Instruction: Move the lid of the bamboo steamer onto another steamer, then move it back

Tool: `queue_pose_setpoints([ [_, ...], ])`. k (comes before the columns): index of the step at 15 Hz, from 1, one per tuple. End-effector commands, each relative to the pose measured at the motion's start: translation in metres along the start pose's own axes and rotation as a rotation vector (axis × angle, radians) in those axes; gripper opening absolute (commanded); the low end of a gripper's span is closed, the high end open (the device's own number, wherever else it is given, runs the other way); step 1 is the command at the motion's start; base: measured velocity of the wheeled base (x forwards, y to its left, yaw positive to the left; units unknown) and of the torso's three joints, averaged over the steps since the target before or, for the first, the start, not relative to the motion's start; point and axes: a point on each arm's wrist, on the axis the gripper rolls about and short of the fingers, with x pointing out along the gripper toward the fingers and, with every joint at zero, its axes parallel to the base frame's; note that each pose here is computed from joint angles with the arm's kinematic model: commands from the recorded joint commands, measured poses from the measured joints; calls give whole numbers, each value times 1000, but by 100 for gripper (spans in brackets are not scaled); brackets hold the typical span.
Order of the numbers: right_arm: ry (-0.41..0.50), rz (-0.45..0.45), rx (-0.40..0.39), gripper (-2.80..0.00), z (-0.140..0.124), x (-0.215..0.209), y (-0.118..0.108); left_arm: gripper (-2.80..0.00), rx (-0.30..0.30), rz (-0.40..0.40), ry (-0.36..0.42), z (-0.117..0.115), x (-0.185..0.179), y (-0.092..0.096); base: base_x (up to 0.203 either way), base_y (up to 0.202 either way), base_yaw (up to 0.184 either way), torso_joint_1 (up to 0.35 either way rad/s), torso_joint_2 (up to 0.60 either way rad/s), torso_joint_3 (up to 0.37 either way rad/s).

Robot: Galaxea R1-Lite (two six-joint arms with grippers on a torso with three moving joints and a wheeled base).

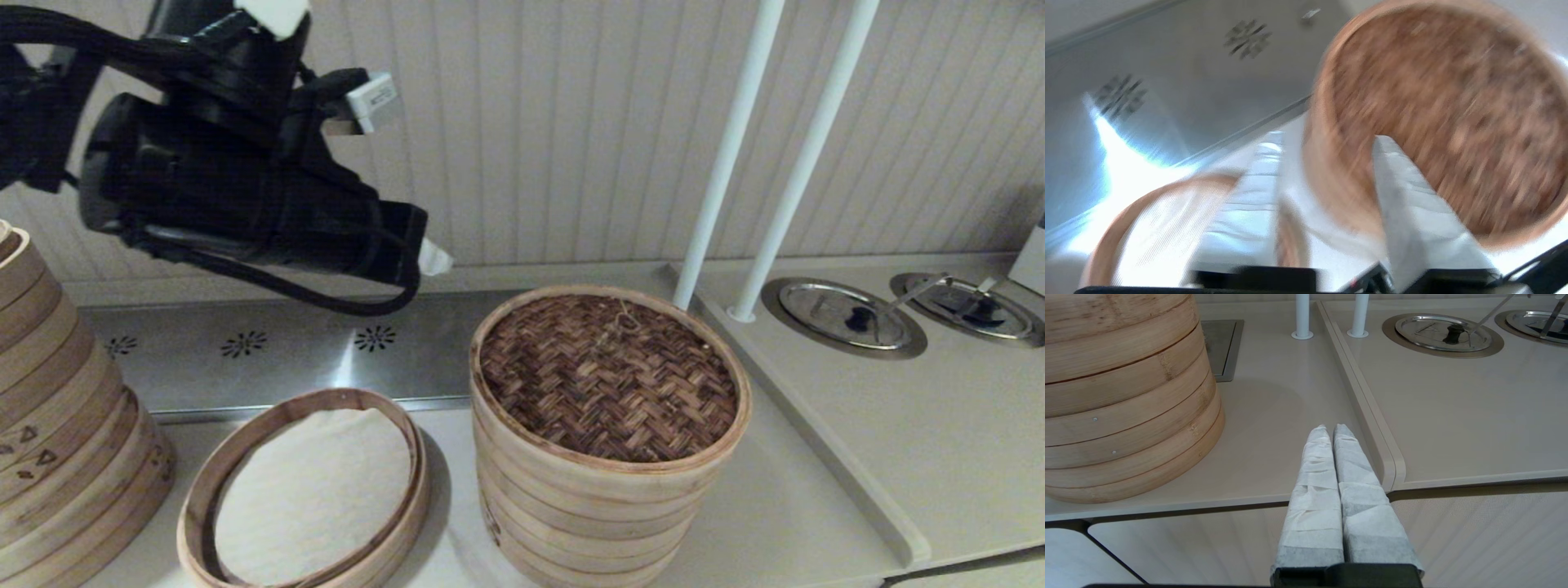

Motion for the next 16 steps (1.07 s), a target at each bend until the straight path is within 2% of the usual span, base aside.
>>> queue_pose_setpoints([
  [1, 5, 0, 0, -280, -1, 0, 0, -280, -41, 60, -60, -22, -62, 22, 0, 0, 0, 0, 0, 0],
  [4, 4, 0, 0, -280, -1, 0, 0, -280, -106, 178, -56, -74, -92, 48, 0, 0, 0, 0, 0, 0],
  [8, 4, 0, 0, -280, -1, 0, 0, -280, -212, 378, -75, -150, -100, 76, 0, 0, 0, 0, 0, 0],
  [11, 5, 0, 0, -280, -1, 0, 0, -280, -237, 426, -104, -193, -103, 76, 0, 0, 0, 0, 0, 0],
  [14, 4, 0, 0, -280, -1, 0, 0, -280, -265, 441, -83, -227, -102, 72, 0, 0, 0, 0, 0, 0],
  [16, 5, 0, 0, -280, -1, 0, 0, -280, -257, 447, -133, -247, -110, 65, 0, 0, 0, 0, 0, 0],
])
